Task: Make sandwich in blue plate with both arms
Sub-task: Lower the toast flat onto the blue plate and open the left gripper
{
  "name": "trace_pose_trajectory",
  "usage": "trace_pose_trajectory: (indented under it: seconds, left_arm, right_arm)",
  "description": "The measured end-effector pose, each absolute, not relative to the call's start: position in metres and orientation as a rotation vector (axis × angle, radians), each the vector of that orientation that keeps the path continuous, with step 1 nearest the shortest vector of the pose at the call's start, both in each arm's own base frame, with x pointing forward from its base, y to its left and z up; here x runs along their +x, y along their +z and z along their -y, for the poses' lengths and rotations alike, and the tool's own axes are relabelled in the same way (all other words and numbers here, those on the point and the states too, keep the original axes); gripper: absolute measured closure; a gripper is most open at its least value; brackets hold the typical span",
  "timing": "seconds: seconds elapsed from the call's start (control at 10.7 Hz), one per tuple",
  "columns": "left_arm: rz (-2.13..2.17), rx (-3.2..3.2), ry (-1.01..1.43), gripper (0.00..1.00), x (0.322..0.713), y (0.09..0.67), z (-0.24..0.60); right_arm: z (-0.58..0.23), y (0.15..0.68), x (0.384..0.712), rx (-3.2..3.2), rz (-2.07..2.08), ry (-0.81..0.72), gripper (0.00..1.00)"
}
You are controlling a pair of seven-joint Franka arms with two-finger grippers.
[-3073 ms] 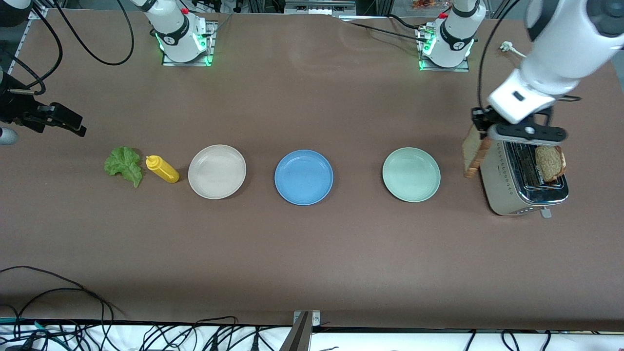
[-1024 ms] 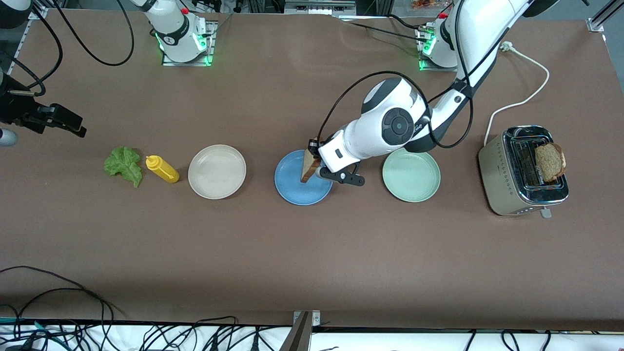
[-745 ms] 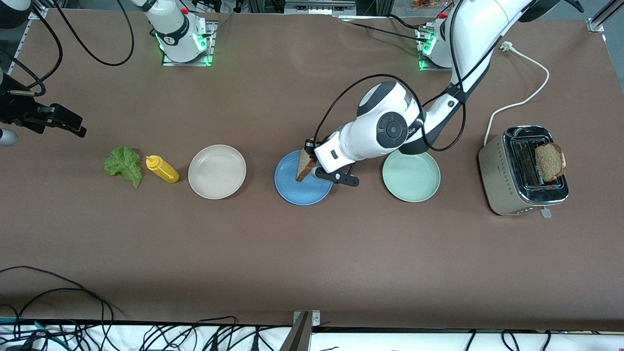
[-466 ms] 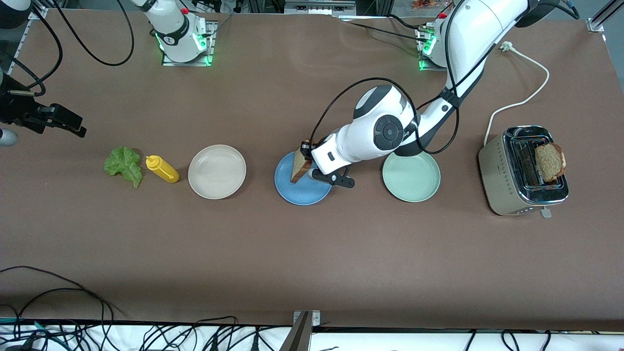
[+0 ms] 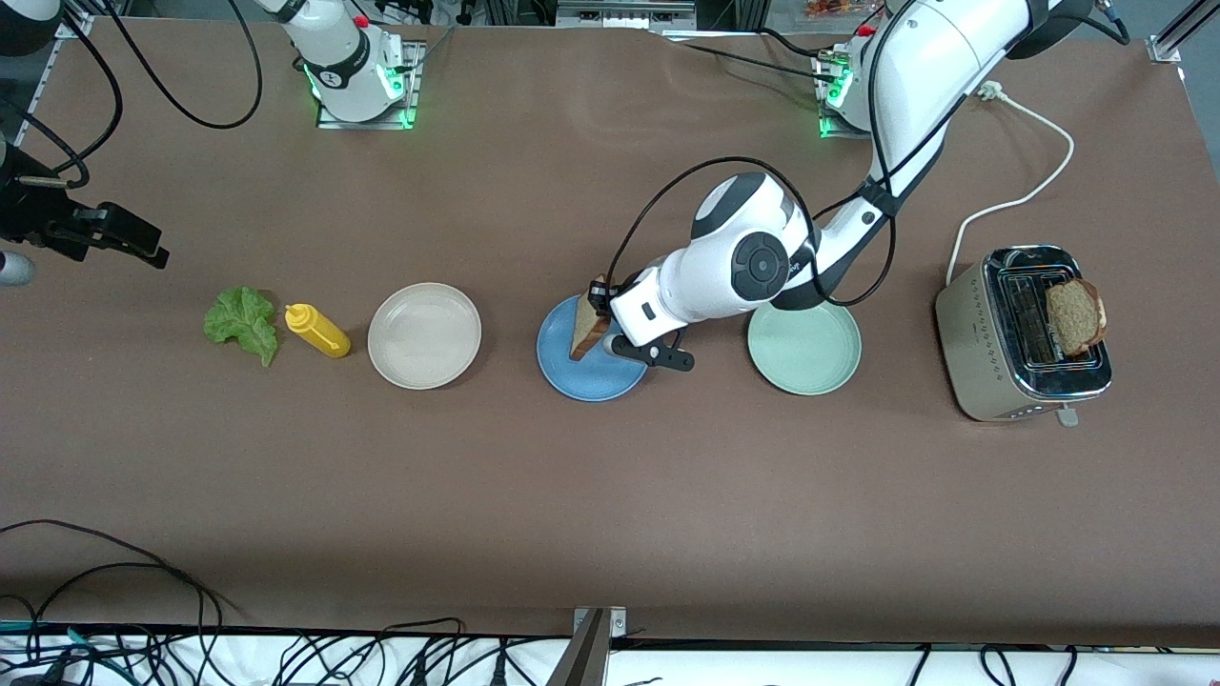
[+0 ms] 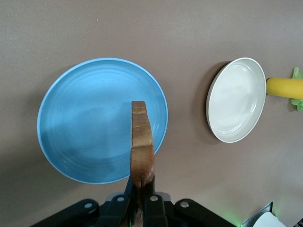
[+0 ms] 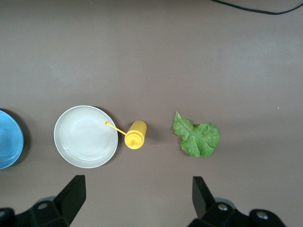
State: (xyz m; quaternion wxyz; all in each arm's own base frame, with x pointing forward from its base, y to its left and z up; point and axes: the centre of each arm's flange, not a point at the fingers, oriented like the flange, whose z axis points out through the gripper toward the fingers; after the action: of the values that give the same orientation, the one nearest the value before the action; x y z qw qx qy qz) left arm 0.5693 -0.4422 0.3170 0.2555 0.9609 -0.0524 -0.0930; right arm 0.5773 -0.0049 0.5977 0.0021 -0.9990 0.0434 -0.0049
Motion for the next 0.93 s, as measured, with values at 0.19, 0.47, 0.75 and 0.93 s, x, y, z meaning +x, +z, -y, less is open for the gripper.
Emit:
trace_pose_trajectory:
  seconds: [0.19, 0.47, 0.75, 0.93]
  left_arm:
    - [0.116, 2.593, -0.227, 0.92, 0.574, 0.307, 0.442]
    - [0.154, 2.570, -0.207, 0.92, 0.584, 0.291, 0.436]
    - [0.104, 2.497, -0.262, 0.92, 0.588, 0.283, 0.435]
    - [0.069, 2.467, -0.296, 0.92, 0.589, 0.275, 0.435]
  right_arm:
    - [0.005, 0.598, 0.577, -3.134, -0.136, -0.015, 0.00]
    - [0.005, 0.598, 0.577, -3.134, -0.136, -0.015, 0.00]
    - [0.005, 0.598, 0.577, -3.134, -0.136, -0.015, 0.00]
    - [0.005, 0.598, 0.577, -3.134, -0.136, -0.015, 0.00]
